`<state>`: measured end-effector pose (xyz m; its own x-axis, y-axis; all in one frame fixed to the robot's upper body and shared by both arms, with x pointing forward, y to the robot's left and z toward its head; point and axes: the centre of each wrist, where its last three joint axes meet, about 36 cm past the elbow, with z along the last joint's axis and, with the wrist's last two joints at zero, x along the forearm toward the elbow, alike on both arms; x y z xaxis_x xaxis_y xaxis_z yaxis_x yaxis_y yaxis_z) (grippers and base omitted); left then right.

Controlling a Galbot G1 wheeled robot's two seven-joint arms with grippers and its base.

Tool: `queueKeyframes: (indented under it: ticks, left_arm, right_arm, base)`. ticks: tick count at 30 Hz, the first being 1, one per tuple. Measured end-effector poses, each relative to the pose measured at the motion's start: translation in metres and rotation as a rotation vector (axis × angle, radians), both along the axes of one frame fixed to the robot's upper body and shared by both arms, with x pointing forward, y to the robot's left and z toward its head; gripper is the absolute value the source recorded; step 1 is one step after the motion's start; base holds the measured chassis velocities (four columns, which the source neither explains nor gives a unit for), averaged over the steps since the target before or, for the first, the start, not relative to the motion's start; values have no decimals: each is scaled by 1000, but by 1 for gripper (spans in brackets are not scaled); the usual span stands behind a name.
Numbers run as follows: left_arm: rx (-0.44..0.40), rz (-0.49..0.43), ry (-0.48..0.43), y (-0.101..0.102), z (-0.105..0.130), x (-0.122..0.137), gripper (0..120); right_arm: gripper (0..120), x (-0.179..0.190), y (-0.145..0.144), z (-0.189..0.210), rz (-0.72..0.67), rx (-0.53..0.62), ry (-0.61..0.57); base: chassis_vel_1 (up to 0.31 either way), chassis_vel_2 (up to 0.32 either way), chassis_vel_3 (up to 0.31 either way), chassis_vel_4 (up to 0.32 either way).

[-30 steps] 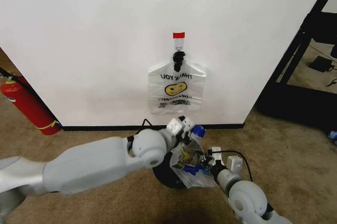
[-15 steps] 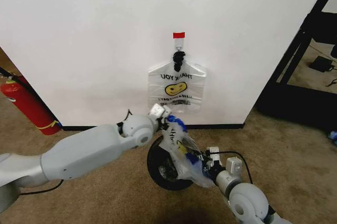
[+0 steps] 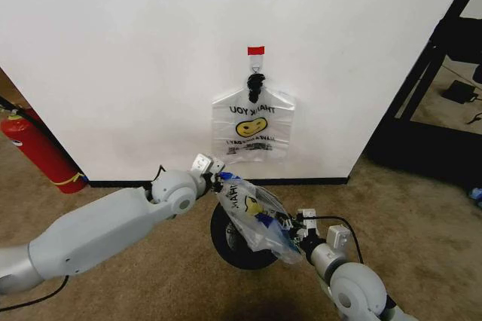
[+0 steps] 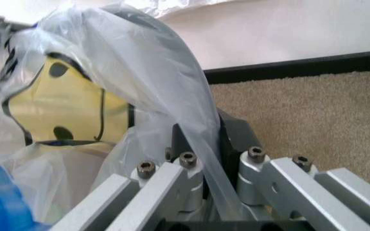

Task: Pick up the garbage bag from the wall and place it over the trash bin.

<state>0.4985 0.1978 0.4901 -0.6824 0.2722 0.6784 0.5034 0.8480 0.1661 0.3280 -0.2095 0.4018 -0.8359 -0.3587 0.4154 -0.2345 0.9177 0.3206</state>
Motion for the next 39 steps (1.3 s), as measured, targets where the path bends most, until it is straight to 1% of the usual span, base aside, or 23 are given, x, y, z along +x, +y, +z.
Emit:
queueKeyframes:
  ticks: [2,6,8,11,14,18,22,23,26,29,34,39]
  left_arm:
    - [0,1,2,2,0,-1,0]
    - [-17,2,17,12,0,-15,0]
    - [-21,2,21,13,-1,-18,0]
    - [-43,0,44,21,-3,-36,0]
    - [-59,3,59,25,-5,-47,0]
    - [-64,6,65,27,-7,-51,0]
    - [-88,43,77,41,-10,-64,0]
    - [-88,43,77,41,-10,-64,0]
    - [-96,59,75,48,-8,-69,0]
    - [-109,79,69,59,-1,-76,0]
    - [-142,86,78,59,7,-82,0]
    - [-148,93,112,55,-4,-91,0]
  right_arm:
    - [1,0,0,0,-2,1,0]
    - [1,4,0,-1,-15,18,-2]
    - [1,4,1,-1,-18,22,-2]
    - [1,6,2,-2,-34,46,0]
    - [1,6,2,-3,-44,62,-2]
    - [1,6,3,-3,-49,68,-1]
    - [1,11,6,-2,-60,87,0]
    - [1,11,6,-2,-60,87,0]
    - [1,13,7,-3,-63,93,0]
    - [1,14,7,-5,-76,99,0]
    - [1,15,7,-6,-93,106,-6]
    - [1,14,10,-6,-102,117,-11]
  base:
    - [0,0,0,0]
    - [0,0,0,0]
    - [0,0,0,0]
    - [0,0,0,0]
    - [0,0,0,0]
    - [0,0,0,0]
    - [0,0,0,0]
    - [0,0,0,0]
    - [0,0,0,0]
    - [0,0,0,0]
    - [0,0,0,0]
    - [0,0,0,0]
